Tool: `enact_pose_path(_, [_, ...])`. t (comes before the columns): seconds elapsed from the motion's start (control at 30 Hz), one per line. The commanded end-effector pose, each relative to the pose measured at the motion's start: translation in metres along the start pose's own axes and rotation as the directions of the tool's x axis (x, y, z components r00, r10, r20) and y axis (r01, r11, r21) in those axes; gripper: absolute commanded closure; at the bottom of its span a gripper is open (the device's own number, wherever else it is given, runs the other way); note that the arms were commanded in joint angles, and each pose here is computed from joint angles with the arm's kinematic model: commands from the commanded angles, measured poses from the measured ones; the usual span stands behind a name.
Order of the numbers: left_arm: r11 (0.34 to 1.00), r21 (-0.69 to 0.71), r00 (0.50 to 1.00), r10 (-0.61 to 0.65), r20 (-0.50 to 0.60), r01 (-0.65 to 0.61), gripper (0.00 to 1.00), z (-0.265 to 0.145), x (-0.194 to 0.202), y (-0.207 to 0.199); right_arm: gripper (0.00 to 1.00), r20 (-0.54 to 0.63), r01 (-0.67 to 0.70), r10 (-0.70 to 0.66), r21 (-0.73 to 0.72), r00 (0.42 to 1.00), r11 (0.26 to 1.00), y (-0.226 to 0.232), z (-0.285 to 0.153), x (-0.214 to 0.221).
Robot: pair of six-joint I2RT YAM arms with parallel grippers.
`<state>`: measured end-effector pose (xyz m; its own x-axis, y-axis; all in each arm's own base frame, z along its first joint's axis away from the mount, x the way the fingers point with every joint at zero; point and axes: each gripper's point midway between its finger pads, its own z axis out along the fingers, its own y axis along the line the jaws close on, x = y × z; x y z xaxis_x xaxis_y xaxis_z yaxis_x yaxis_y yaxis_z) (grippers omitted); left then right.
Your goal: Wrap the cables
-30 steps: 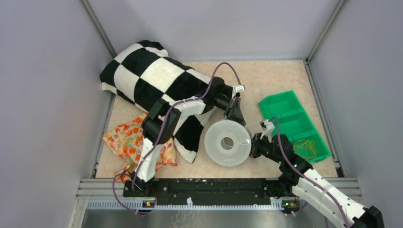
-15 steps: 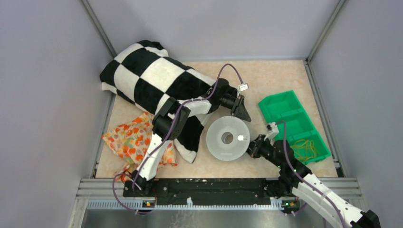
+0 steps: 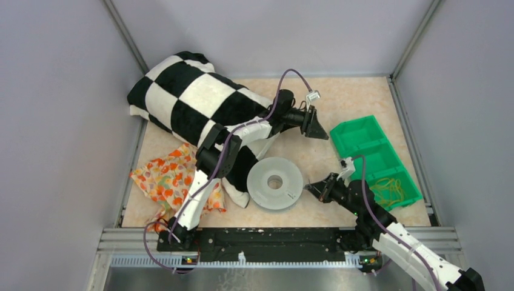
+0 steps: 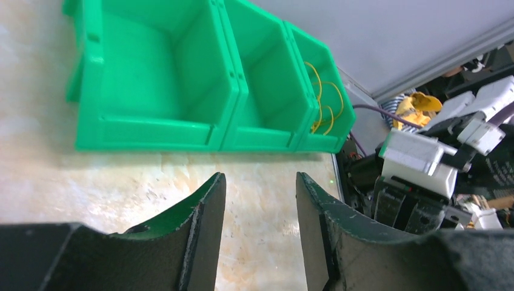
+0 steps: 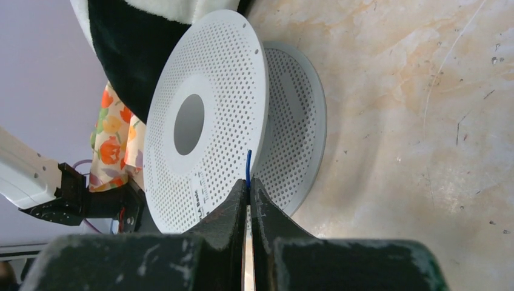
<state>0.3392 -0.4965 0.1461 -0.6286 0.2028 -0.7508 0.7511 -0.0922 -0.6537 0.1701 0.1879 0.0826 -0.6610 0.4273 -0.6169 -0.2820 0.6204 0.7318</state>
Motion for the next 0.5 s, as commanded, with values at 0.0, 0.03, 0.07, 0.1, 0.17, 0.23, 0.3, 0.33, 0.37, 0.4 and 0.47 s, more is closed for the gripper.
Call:
enact_pose_path(0.0, [0.995, -0.045, 0.99, 0.096, 0.104, -0.091, 0.47, -0.002, -0.052, -0.013, 1.0, 0.035, -0.01, 0.012, -0.052, 0.999, 0.999, 0.012, 0.001, -0.007])
enact_pose_path(0.03, [0.993, -0.058, 0.987, 0.105, 0.12, -0.098, 0.47, -0.004, -0.06, -0.018, 1.0, 0.037, -0.013, 0.015, -0.053, 0.999, 0.998, 0.012, 0.001, -0.008])
enact_pose_path(0.07, [0.992, -0.075, 0.986, 0.107, 0.131, -0.098, 0.48, -0.006, -0.067, -0.023, 1.0, 0.039, -0.015, 0.017, -0.055, 0.999, 0.998, 0.013, 0.001, -0.008])
enact_pose_path(0.1, [0.991, -0.086, 0.983, 0.117, 0.141, -0.105, 0.48, -0.01, -0.075, -0.032, 1.0, 0.039, -0.016, 0.018, -0.053, 0.999, 0.998, 0.012, 0.002, -0.008])
enact_pose_path(0.17, [0.986, -0.125, 0.977, 0.134, 0.166, -0.114, 0.48, -0.018, -0.09, -0.05, 1.0, 0.018, -0.024, 0.025, -0.026, 1.0, 0.999, 0.001, 0.003, 0.002])
enact_pose_path(0.23, [0.977, -0.181, 0.97, 0.15, 0.189, -0.116, 0.48, -0.031, -0.102, -0.068, 1.0, 0.012, -0.03, 0.03, -0.014, 0.999, 0.999, -0.002, 0.003, 0.003])
enact_pose_path(0.3, [0.957, -0.274, 0.962, 0.163, 0.219, -0.1, 0.48, -0.049, -0.109, -0.083, 1.0, 0.008, -0.033, 0.034, -0.005, 0.999, 0.999, -0.004, 0.004, 0.004])
enact_pose_path(0.33, [0.943, -0.322, 0.959, 0.167, 0.228, -0.088, 0.47, -0.06, -0.109, -0.091, 1.0, 0.005, -0.037, 0.037, -0.002, 0.999, 0.999, -0.005, 0.004, 0.005])
enact_pose_path(0.37, [0.925, -0.372, 0.957, 0.169, 0.237, -0.071, 0.47, -0.071, -0.109, -0.097, 1.0, 0.003, -0.04, 0.04, 0.005, 0.999, 0.999, -0.006, 0.004, 0.006])
enact_pose_path(0.4, [0.907, -0.417, 0.956, 0.164, 0.243, -0.05, 0.46, -0.083, -0.104, -0.103, 1.0, 0.002, -0.044, 0.044, 0.013, 0.999, 0.999, -0.007, 0.004, 0.006])
enact_pose_path(0.47, [0.865, -0.501, 0.959, 0.145, 0.243, -0.004, 0.46, -0.104, -0.088, -0.111, 1.0, 0.0, -0.049, 0.049, 0.022, 0.999, 0.999, -0.009, 0.004, 0.007])
